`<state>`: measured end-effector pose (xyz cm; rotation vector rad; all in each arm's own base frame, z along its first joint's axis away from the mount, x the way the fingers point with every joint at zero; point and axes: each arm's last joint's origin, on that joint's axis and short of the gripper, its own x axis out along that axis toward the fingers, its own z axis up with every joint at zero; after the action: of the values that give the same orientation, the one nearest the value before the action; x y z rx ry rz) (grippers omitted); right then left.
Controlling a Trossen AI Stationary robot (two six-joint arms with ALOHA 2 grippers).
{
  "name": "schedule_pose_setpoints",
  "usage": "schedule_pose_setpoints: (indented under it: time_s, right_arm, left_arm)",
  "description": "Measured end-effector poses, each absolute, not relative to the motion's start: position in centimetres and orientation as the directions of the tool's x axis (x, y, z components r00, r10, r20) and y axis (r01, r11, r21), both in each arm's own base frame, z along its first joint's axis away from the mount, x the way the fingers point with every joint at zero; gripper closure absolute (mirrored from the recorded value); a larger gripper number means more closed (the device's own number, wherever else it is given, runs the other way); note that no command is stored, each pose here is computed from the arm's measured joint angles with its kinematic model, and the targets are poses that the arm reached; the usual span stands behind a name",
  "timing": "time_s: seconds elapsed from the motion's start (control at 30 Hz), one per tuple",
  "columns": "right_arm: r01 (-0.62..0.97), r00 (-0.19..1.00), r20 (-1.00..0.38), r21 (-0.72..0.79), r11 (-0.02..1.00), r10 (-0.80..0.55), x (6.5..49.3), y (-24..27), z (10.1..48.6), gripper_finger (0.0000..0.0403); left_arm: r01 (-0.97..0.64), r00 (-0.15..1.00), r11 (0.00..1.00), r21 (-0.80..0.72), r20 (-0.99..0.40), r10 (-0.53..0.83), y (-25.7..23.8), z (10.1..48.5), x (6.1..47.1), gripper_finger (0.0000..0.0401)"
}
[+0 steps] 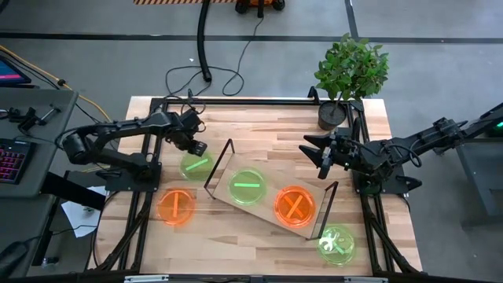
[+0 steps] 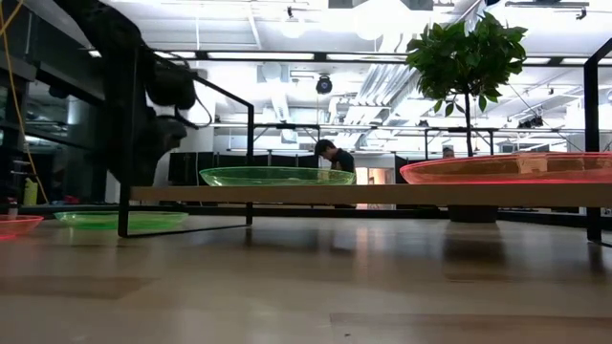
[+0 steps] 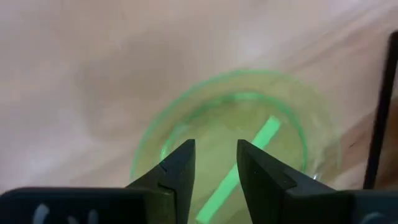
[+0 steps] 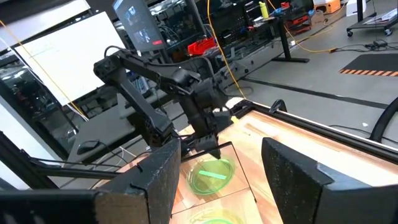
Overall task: Place and stack plates onto a shelf
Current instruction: Stack the top green plate on the top of the green plate on the shelf
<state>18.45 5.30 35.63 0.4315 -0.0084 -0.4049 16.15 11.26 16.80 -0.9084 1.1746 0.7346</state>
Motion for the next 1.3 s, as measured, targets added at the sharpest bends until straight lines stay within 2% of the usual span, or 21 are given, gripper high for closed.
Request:
schedule_pose_setpoints:
  time_s: [0.13, 0.23, 0.5, 0.8, 0.97, 1.3]
  right_arm:
    - [0.380, 0.920, -0.077, 0.409, 0.830, -0.383, 18.4, 5.3, 35.6, 0.0194]
    - [0.380, 0.920, -0.077, 0.409, 0.830, -0.383, 18.4, 5.3, 35.6, 0.0194]
    - [0.380, 0.920, -0.077, 0.411, 0.829, -0.383, 18.4, 5.3, 35.6, 0.0194]
    - [0.380, 0.920, -0.078, 0.410, 0.829, -0.383, 18.4, 5.3, 35.6, 0.0194]
    - [0.382, 0.920, -0.082, 0.406, 0.830, -0.384, 18.4, 5.3, 35.6, 0.0194]
    - [0.383, 0.920, -0.083, 0.404, 0.831, -0.384, 18.4, 5.3, 35.6, 0.0194]
  left_arm:
    - [-0.871, 0.211, 0.474, -0.131, -0.970, 0.120, 11.4, 17.7, 15.8, 0.0289]
    - [-0.881, 0.182, 0.463, -0.100, -0.974, 0.136, 11.6, 17.5, 15.6, 0.0280]
    - [-0.900, 0.077, 0.433, -0.041, -0.995, 0.065, 11.5, 14.9, 14.9, 0.0236]
    - [-0.890, 0.141, 0.435, -0.139, -0.990, -0.028, 11.3, 14.6, 15.2, 0.0221]
    - [-0.882, 0.141, 0.450, -0.139, -0.990, -0.028, 11.3, 14.6, 15.2, 0.0243]
    - [-0.877, 0.132, 0.467, -0.114, -0.991, 0.005, 11.4, 14.6, 15.3, 0.0332]
